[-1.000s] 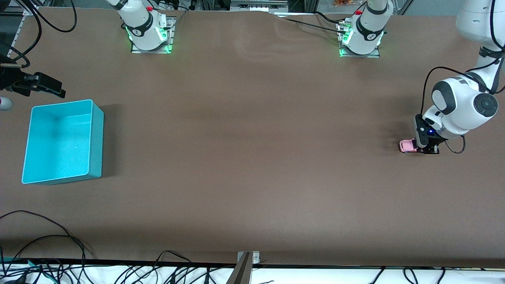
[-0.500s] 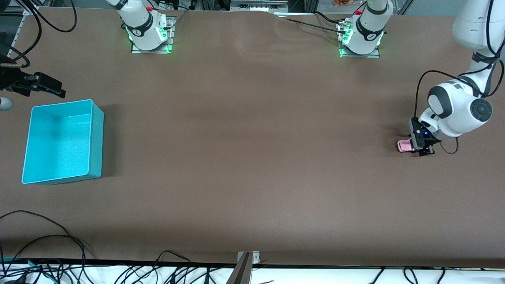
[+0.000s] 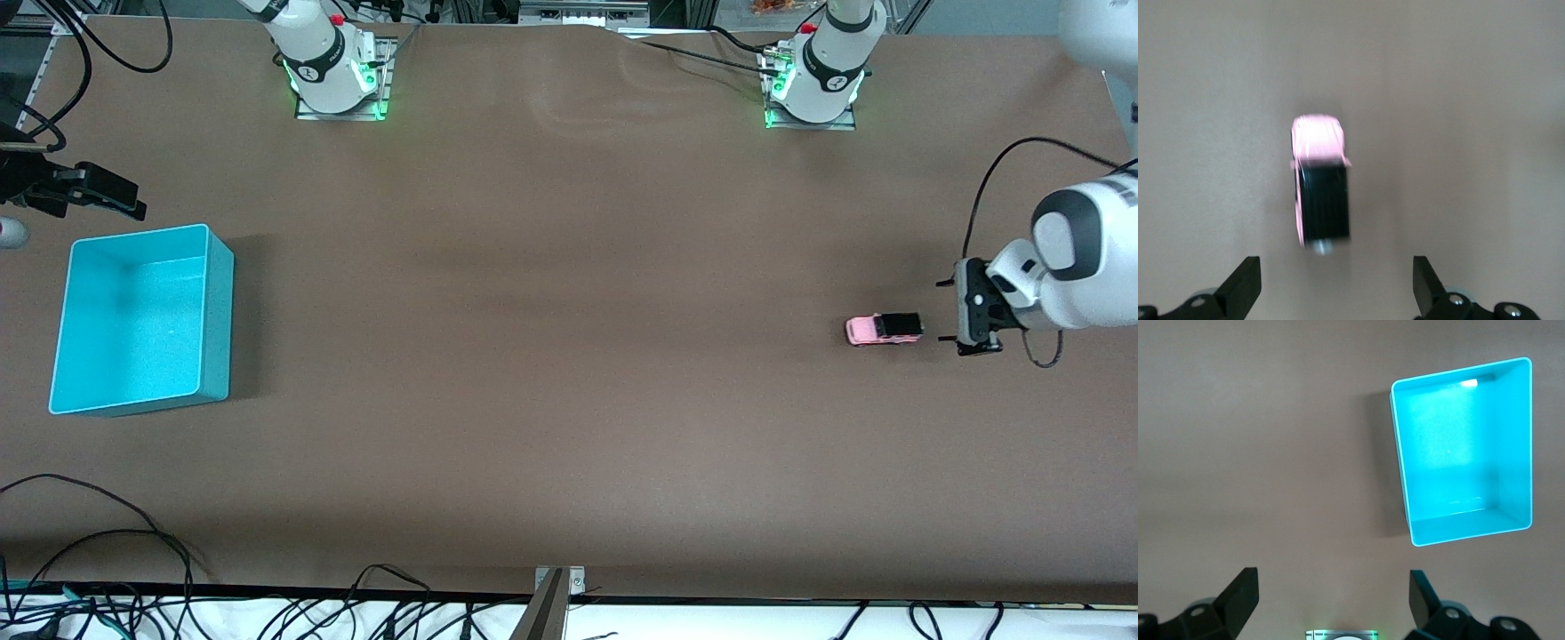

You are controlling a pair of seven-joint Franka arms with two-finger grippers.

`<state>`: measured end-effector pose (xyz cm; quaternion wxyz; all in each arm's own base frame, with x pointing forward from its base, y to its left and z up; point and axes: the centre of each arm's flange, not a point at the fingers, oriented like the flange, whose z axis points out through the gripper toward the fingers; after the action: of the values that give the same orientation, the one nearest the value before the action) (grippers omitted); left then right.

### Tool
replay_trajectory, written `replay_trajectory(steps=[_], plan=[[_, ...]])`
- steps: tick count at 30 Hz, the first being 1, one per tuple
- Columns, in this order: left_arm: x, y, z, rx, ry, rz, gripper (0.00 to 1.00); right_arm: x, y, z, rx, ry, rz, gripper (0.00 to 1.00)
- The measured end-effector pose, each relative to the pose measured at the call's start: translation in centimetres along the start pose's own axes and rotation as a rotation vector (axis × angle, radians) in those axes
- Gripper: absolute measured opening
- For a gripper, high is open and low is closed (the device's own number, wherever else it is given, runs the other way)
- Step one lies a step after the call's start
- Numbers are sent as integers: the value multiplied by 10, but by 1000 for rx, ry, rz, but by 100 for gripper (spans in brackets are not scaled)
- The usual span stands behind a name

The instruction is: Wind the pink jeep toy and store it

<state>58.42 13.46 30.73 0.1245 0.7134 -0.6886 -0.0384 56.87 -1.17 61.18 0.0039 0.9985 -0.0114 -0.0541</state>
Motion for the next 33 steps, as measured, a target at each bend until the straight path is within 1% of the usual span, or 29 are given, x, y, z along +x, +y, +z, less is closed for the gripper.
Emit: replay_trajectory(steps=[3, 5, 6, 10, 12, 13, 16, 24, 33], plan=[[3, 4, -23, 24, -1, -6, 100, 0, 0, 0, 0, 0, 0, 100], [3, 4, -36, 54, -6, -17, 100, 0, 0, 0, 0, 0, -1, 100], [2, 2, -42, 86, -13, -24, 100, 0, 0, 0, 0, 0, -1, 100], [-2, -8, -73, 260, -50, -52, 100, 0, 0, 0, 0, 0, -1, 100], [-2, -9, -84, 310, -61, -54, 100, 0, 0, 0, 0, -2, -1, 100], [-2, -9, -87, 324, -63, -54, 100, 0, 0, 0, 0, -3, -1, 100], [1, -8, -97, 352, -68, -50, 100, 0, 0, 1, 0, -5, -1, 100], [9, -2, -116, 389, -70, -47, 100, 0, 0, 2, 0, -8, -1, 100], [26, 7, -137, 416, -52, -96, 100, 0, 0, 3, 0, -11, -1, 100]])
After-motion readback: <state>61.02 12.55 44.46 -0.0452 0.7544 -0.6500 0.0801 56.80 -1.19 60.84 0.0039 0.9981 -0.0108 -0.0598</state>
